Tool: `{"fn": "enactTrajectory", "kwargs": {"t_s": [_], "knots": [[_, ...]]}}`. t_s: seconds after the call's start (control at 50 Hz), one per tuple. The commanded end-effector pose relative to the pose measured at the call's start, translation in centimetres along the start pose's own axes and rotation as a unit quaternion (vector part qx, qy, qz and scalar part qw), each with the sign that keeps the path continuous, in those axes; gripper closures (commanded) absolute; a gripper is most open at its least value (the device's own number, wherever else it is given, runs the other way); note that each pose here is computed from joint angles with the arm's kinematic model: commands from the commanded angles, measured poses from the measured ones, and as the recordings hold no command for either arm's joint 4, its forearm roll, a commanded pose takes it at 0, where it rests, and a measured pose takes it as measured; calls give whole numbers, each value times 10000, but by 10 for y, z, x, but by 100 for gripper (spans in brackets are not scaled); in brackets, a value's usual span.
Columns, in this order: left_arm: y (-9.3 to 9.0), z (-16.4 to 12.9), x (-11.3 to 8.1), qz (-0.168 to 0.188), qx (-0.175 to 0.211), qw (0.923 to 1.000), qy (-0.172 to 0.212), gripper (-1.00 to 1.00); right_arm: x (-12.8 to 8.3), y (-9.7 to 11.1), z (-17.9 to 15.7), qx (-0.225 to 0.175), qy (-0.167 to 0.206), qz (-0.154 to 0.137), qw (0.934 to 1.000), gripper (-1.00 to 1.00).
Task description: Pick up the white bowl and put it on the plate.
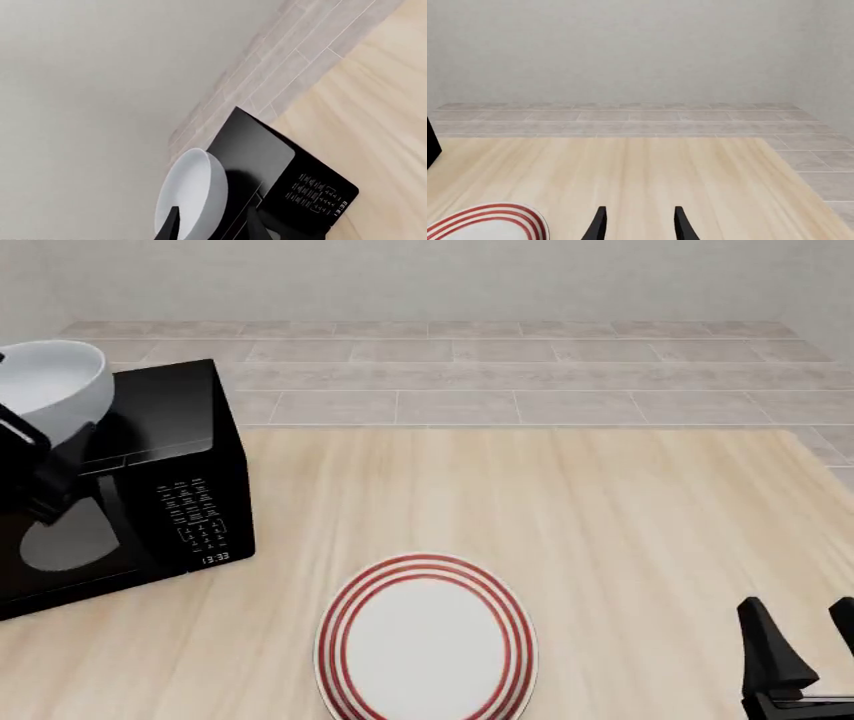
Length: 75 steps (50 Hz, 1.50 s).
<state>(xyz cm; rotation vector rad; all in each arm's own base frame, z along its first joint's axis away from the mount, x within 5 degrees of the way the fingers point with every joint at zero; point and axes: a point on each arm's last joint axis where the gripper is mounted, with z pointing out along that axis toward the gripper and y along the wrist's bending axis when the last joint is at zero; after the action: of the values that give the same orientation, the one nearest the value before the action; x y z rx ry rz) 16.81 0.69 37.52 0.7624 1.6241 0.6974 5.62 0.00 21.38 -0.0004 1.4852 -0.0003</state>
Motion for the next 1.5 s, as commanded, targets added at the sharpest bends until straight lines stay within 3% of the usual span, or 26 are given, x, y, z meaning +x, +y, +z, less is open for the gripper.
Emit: {"fn": "enactTrajectory", "kwargs": {"t_s": [0.02, 0.34, 1.5], "knots": [[-8, 24, 10, 73, 56, 9998, 151, -100, 0, 0, 0, 0, 0, 2, 10000, -100], [-7, 49, 22, -1, 12, 9993, 376, -100, 0, 0, 0, 1, -1, 2, 10000, -100], [-4, 81, 46, 184, -134, 9969, 757, -100, 0, 0, 0, 0, 0, 3, 10000, -100]]}}
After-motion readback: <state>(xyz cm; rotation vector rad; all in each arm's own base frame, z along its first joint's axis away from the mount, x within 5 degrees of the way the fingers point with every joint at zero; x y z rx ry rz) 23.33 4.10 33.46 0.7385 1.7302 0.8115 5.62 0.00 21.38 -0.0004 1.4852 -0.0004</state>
